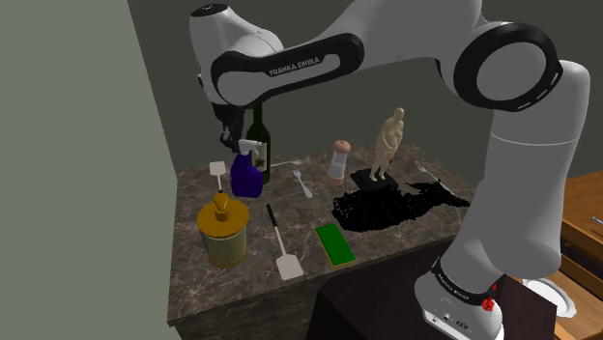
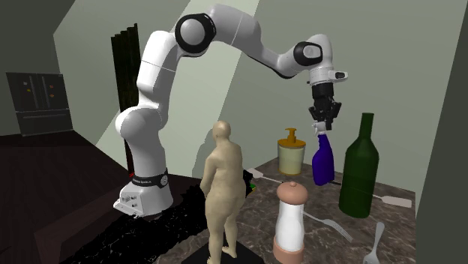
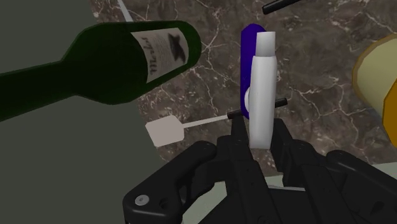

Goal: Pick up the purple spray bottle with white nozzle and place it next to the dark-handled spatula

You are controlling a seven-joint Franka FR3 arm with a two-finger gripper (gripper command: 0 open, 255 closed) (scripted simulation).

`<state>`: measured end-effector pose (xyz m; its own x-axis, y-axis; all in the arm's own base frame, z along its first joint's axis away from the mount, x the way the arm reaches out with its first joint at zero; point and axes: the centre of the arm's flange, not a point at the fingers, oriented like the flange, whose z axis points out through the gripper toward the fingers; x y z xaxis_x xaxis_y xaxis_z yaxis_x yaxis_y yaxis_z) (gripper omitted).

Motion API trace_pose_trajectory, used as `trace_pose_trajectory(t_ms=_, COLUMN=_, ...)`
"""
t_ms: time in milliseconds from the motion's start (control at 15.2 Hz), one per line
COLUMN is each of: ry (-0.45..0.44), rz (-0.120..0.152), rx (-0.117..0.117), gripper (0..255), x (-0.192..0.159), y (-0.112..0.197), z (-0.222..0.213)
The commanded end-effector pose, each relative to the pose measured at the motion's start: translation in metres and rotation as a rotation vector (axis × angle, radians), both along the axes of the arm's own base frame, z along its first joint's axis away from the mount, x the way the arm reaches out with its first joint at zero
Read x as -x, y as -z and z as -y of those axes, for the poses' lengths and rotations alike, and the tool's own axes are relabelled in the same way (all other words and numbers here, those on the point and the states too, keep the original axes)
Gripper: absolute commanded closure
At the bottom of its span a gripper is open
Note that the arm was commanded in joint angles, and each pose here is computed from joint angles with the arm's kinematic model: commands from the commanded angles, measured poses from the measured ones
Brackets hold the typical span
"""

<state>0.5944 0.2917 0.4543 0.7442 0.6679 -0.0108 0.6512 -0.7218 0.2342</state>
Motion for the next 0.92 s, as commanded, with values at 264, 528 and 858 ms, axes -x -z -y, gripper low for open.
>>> trace_pose_trajectory(t_ms=264, ry=0.0, rz=0.0, rx=0.0, gripper=255, x=0.0012, y=0.0189, z=-0.0005)
trace_pose_trajectory(t_ms=528, ry=0.0, rz=0.0, rx=0.0, gripper=255, x=0.0012, y=0.0189, z=-0.0005)
trace_pose_trajectory(t_ms=858, ry=0.0, rz=0.0, rx=0.0, gripper=0, x=0.0012, y=0.0189, z=-0.0005)
